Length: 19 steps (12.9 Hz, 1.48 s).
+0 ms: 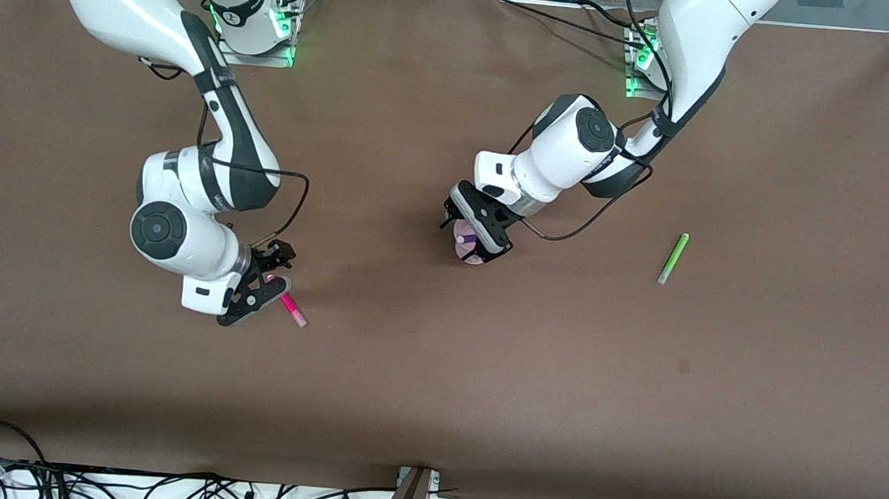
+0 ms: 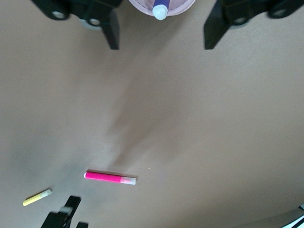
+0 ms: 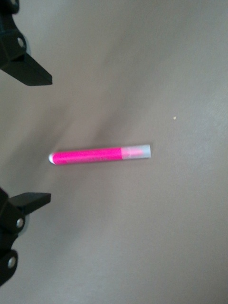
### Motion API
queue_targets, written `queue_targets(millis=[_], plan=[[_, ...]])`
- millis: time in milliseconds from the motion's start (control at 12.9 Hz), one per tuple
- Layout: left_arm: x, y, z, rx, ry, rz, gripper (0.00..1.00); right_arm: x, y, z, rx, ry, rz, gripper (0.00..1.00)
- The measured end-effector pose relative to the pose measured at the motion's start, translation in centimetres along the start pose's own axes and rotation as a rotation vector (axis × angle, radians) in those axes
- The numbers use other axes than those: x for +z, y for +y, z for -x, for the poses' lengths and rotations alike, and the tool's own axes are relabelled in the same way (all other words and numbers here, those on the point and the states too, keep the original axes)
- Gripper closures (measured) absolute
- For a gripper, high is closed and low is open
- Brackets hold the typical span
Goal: Organize pens into pink holder with both arms
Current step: 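Drop the purple marker into the holder while the right gripper grasps the pink marker, then retract the left gripper while the right gripper lifts the pink marker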
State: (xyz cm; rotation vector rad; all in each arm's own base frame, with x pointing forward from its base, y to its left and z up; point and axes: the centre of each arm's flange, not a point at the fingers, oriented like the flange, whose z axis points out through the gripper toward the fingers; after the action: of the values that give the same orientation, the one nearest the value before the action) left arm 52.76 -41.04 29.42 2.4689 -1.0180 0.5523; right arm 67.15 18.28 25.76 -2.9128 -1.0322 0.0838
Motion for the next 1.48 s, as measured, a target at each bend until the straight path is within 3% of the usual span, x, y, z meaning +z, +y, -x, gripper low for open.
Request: queue_targets(millis=[156,467,544,622,700,933,1011,1167,1478], plan=[[-0.7,0.0,-0.9,-0.023,-0.066,0.021,0.0,2.6,0.9,0.5,-0.033,0.021,0.014,0.02],[-4.4,-0.1,-4.0,-0.042,-0.292,0.076,0.0,6.4,1.5,2.1,-0.041,0.034,0.026,0.08],[-5.7,-0.5,-4.5,-0.033,-0.361,0.07,0.0,6.9,1.4,2.4,-0.041,0.036,0.027,0.15],[-6.9,-1.0,-4.8,-0.051,-0.428,0.051,0.0,7.4,1.3,2.6,-0.041,0.039,0.028,0.15],[-8.0,-1.3,-5.0,-0.096,-0.489,0.026,0.0,7.9,1.2,2.9,-0.041,0.039,0.028,0.24],[-11.9,-2.1,-5.7,-0.241,-0.634,-0.149,0.0,8.2,1.2,3.2,-0.041,0.044,0.033,0.42],[-13.3,-2.6,-5.7,-0.29,-0.661,-0.206,0.0,8.1,1.3,3.2,-0.039,0.044,0.034,0.56],[-16.9,-5.9,-5.7,-0.395,-0.647,-0.309,0.0,7.9,1.2,3.2,-0.038,0.044,0.032,0.8],[-28.5,-17.6,-4.2,-0.629,-0.511,-0.442,0.0,7.8,1.0,3.3,0.048,0.026,0.018,0.82]])
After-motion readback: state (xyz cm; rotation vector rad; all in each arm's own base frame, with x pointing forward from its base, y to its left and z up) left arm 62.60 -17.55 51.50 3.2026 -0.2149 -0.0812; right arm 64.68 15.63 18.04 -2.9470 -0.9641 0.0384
